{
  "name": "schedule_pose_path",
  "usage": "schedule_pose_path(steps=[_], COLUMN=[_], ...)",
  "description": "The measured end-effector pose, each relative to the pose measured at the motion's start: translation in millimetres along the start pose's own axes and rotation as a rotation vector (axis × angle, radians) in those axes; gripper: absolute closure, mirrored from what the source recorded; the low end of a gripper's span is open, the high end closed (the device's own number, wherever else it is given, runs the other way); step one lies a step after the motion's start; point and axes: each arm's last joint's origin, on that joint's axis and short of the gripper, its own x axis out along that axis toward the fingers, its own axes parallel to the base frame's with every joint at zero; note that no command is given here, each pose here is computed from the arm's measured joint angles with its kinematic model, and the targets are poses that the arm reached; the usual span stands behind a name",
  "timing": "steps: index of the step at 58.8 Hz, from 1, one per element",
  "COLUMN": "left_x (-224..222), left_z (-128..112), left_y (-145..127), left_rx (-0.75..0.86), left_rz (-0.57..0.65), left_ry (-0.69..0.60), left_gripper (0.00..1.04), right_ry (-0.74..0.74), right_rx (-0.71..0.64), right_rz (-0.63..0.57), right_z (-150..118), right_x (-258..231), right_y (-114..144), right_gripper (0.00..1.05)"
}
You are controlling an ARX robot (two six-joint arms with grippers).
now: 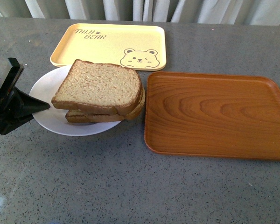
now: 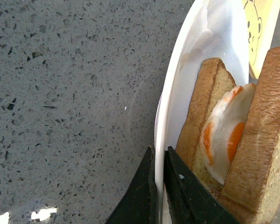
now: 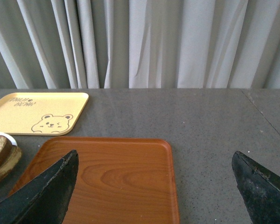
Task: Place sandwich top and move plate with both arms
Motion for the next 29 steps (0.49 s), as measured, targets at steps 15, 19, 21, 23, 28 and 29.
schedule_pose_path(steps=[15, 19, 21, 23, 28, 29], left_x=[-5.4, -6.5, -6.8, -7.1, -7.4, -7.4], left_z=[-0.5, -0.9, -1.2, -1.8, -2.0, -2.0], left_y=[-9.6, -12.3, -13.4, -14.1, -14.5, -14.6], left_rx=[-0.038, -0.06, -0.067, -0.077, -0.097, -0.102], left_rz=[-0.026, -0.041, -0.047, -0.054, -0.061, -0.061], left_ry=[0.004, 0.002, 0.003, 0.008, 0.014, 0.015], left_gripper=[1.02, 1.02, 1.02, 1.02, 1.02, 1.02], right_ry=[0.0, 0.0, 0.0, 0.0, 0.0, 0.0], right_rx=[0.0, 0.0, 0.0, 0.0, 0.0, 0.0], right_rz=[0.0, 0.0, 0.0, 0.0, 0.0, 0.0], right_z=[0.0, -0.1, -0.1, -0.1, 0.0, 0.0], right_x=[0.0, 0.0, 0.0, 0.0, 0.0, 0.0], right_y=[0.0, 0.0, 0.0, 0.0, 0.0, 0.0], right_gripper=[0.09, 0.09, 0.09, 0.09, 0.09, 0.09])
